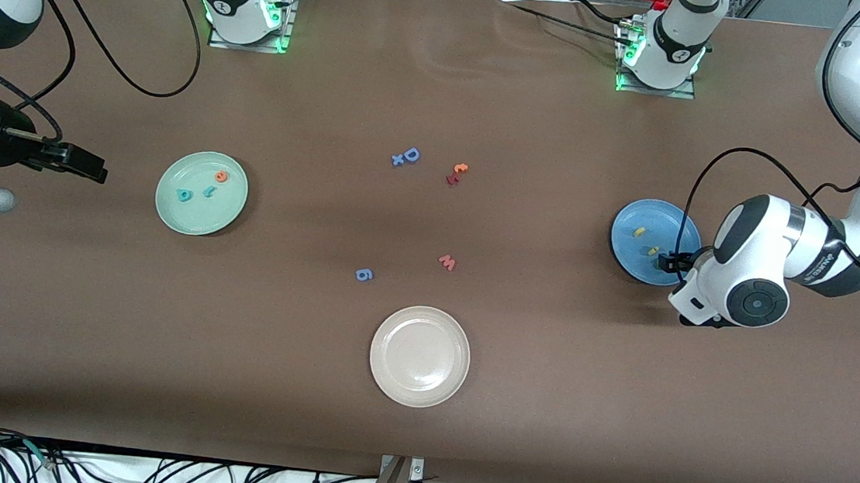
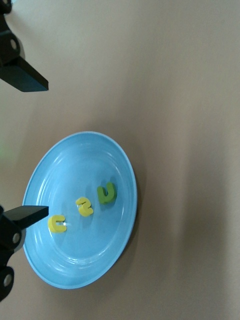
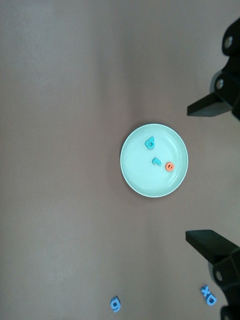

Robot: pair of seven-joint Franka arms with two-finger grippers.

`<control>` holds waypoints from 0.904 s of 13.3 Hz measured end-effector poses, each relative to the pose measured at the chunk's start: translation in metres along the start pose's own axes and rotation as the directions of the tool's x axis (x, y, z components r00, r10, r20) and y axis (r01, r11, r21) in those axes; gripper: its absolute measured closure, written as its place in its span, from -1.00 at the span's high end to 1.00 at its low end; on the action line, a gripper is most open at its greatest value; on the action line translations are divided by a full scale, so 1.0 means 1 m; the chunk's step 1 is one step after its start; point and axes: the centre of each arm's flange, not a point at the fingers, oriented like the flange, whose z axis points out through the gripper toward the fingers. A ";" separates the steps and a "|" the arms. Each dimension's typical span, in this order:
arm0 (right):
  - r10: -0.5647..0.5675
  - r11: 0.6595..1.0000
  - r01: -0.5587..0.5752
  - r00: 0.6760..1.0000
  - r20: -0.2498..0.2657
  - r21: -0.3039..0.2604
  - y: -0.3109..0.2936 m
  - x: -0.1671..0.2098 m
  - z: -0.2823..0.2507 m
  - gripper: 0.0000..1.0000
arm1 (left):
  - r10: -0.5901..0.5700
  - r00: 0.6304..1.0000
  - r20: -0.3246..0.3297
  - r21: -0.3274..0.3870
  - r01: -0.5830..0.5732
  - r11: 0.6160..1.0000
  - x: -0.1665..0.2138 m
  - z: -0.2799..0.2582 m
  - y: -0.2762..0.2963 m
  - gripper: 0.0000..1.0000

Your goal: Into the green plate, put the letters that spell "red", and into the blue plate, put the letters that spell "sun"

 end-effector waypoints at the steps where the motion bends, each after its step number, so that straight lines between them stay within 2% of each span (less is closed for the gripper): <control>1: 0.000 1.000 0.000 1.000 0.000 0.000 0.000 0.000 0.000 1.00 | 0.005 1.000 0.000 -0.011 -0.005 1.000 -0.005 -0.009 -0.008 1.00; 3: 0.000 1.000 0.000 1.000 0.000 0.000 0.000 0.000 0.000 1.00 | 0.049 0.999 -0.018 -0.078 -0.050 0.996 -0.023 -0.040 -0.036 1.00; 5: 0.000 1.000 0.000 1.000 0.001 0.000 0.000 0.000 0.000 1.00 | 0.060 0.995 -0.075 -0.115 -0.069 0.991 -0.053 -0.075 -0.079 1.00; 10: 0.000 1.000 0.000 1.000 0.002 0.000 0.000 0.000 0.001 1.00 | 0.023 0.964 -0.267 -0.137 -0.061 0.989 -0.145 -0.167 -0.129 1.00; 12: 0.000 1.000 0.000 1.000 0.002 0.000 0.000 0.000 0.001 1.00 | 0.024 0.949 -0.314 -0.154 -0.076 0.985 -0.175 -0.192 -0.135 1.00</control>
